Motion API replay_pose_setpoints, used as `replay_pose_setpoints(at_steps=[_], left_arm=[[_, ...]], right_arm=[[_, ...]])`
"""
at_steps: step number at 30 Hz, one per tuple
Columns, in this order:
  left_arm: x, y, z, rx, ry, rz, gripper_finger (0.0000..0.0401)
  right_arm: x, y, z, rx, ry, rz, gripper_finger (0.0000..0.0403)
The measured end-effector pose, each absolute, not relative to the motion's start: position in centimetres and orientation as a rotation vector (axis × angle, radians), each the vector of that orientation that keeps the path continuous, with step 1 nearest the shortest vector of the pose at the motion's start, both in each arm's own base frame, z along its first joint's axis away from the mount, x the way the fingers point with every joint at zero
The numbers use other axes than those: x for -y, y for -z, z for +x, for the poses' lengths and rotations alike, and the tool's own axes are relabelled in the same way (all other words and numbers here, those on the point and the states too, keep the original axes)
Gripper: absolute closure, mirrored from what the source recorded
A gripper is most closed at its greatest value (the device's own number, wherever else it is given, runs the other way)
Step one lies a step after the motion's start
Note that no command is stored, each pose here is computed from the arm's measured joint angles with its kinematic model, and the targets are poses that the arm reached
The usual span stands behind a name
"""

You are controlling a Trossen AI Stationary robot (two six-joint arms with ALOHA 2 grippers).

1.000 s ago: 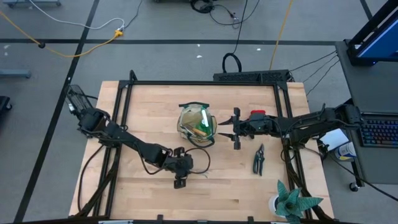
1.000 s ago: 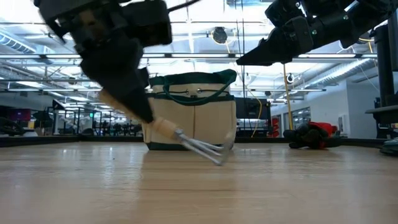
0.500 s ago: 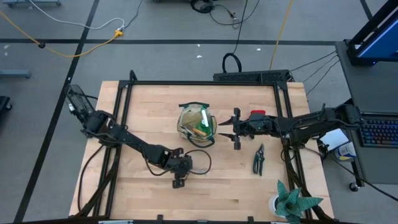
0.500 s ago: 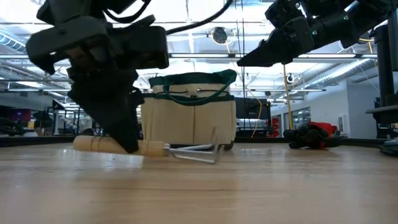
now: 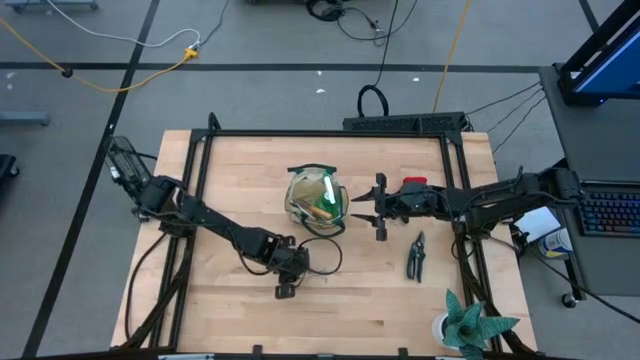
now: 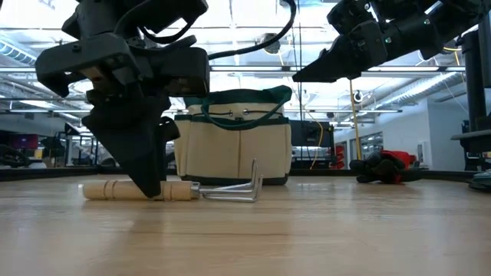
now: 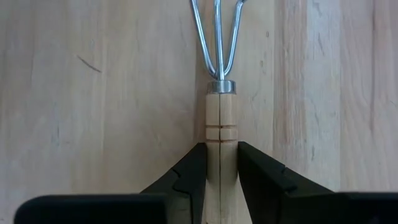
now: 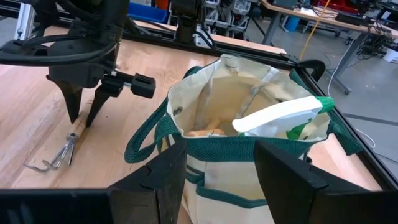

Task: Pick & Place Garden tools in Gardening bag
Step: Put the brown hand rake into the brown gardening bag

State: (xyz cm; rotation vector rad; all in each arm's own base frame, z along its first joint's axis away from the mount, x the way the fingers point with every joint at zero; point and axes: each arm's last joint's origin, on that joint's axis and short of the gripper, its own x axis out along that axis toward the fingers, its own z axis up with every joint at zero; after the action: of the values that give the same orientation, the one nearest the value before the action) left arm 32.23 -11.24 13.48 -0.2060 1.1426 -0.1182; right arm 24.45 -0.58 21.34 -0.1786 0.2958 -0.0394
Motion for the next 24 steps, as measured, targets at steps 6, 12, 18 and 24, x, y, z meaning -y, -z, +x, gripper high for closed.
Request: replay_pose_setpoints(at_steps=[6,12,18,24], left_arm=[[11.18,-13.48,32.23,-1.146,0.118,-0.208,0.027],[11.18,-13.52,32.27,-1.146,0.143,-0.205,0.0204],[11.76,-13.17,32.2,-1.143,0.107,-0.192,0.0198],[11.7,-13.23,32.11,-1.132,0.06,-0.17,0.0262]], right_arm=[[0.58,-21.34,24.45,-0.296,0.039,-0.179,0.022],[0.58,-21.34,24.45,-0.296,0.039,-0.179,0.022],[0.57,-21.34,24.45,-0.296,0.039,-0.179,0.022],[0.57,-21.3,24.44,-0.3,0.039,-0.179,0.022]])
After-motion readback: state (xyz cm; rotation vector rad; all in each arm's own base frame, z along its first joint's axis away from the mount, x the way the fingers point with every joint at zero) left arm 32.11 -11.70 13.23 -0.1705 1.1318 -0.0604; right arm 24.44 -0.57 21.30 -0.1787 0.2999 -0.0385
